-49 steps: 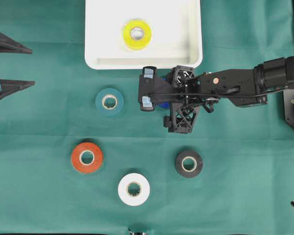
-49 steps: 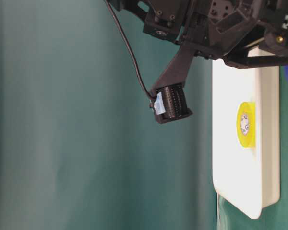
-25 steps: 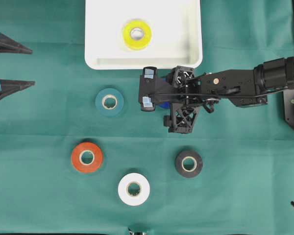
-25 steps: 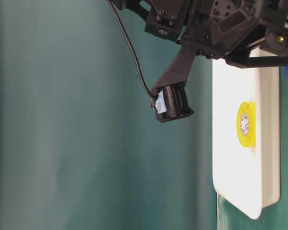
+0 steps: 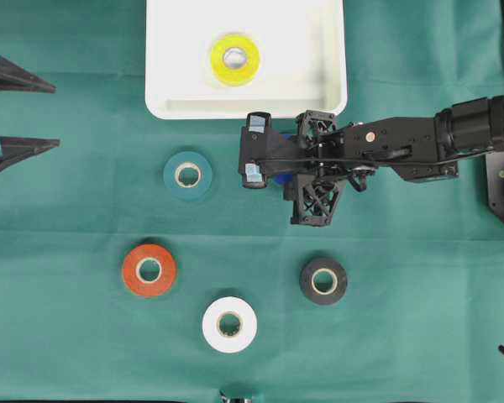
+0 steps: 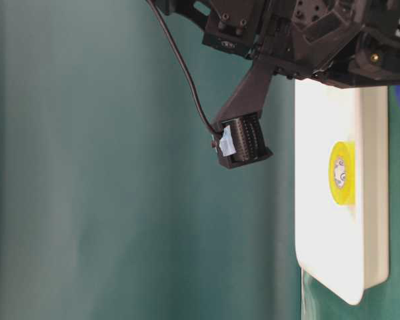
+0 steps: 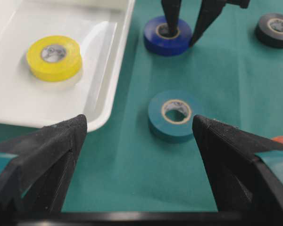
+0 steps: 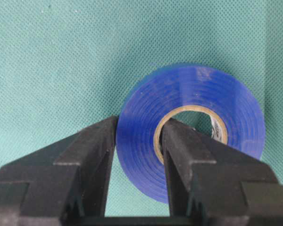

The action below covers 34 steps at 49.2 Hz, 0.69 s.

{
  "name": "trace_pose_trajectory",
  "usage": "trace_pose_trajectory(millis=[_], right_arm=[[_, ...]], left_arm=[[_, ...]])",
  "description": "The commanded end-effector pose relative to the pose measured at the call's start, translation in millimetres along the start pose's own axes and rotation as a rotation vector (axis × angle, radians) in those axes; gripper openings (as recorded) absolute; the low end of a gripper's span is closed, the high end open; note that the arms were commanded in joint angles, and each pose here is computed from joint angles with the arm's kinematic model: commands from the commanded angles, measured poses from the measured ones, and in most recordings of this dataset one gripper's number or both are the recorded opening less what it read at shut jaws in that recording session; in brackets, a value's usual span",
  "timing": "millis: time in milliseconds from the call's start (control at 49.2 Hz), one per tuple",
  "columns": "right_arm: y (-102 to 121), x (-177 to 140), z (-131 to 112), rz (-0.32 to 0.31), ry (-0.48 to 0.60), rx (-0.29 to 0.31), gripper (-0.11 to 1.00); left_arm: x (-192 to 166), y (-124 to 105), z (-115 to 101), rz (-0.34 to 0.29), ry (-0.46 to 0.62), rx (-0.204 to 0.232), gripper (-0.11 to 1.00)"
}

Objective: Pick up the tape from a random location and place it into the white case.
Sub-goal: 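Lower the right gripper into the blue roll's hole and close, then lift the blue roll with the right gripper toward the tray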

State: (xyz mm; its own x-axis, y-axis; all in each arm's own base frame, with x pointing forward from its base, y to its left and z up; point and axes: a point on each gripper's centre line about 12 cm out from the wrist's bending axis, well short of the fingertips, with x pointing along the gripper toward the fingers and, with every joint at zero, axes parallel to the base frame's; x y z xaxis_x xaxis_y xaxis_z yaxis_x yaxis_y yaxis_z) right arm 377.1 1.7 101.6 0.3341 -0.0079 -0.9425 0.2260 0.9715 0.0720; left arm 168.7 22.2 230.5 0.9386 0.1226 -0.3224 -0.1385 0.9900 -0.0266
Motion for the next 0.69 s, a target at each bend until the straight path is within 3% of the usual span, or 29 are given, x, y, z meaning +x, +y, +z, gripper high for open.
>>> trace_pose_trajectory(millis=[0,366,670], right_arm=[[1.8,-5.9,5.8,0.005,-0.024,-0.005,0.33],[3.2,-16.9,12.0,0.011,-0.049,-0.005,0.33],[6.3,-58.6,24.7,0.015,-0.074,-0.005,0.32]], left_arm=[[1.2,0.4,3.2,0.003,-0.005,-0.004,0.98],[1.2,0.4,3.8,0.003,-0.006,-0.004,0.98],[1.2,0.4,3.2,0.003,-0.005,-0.004,0.98]])
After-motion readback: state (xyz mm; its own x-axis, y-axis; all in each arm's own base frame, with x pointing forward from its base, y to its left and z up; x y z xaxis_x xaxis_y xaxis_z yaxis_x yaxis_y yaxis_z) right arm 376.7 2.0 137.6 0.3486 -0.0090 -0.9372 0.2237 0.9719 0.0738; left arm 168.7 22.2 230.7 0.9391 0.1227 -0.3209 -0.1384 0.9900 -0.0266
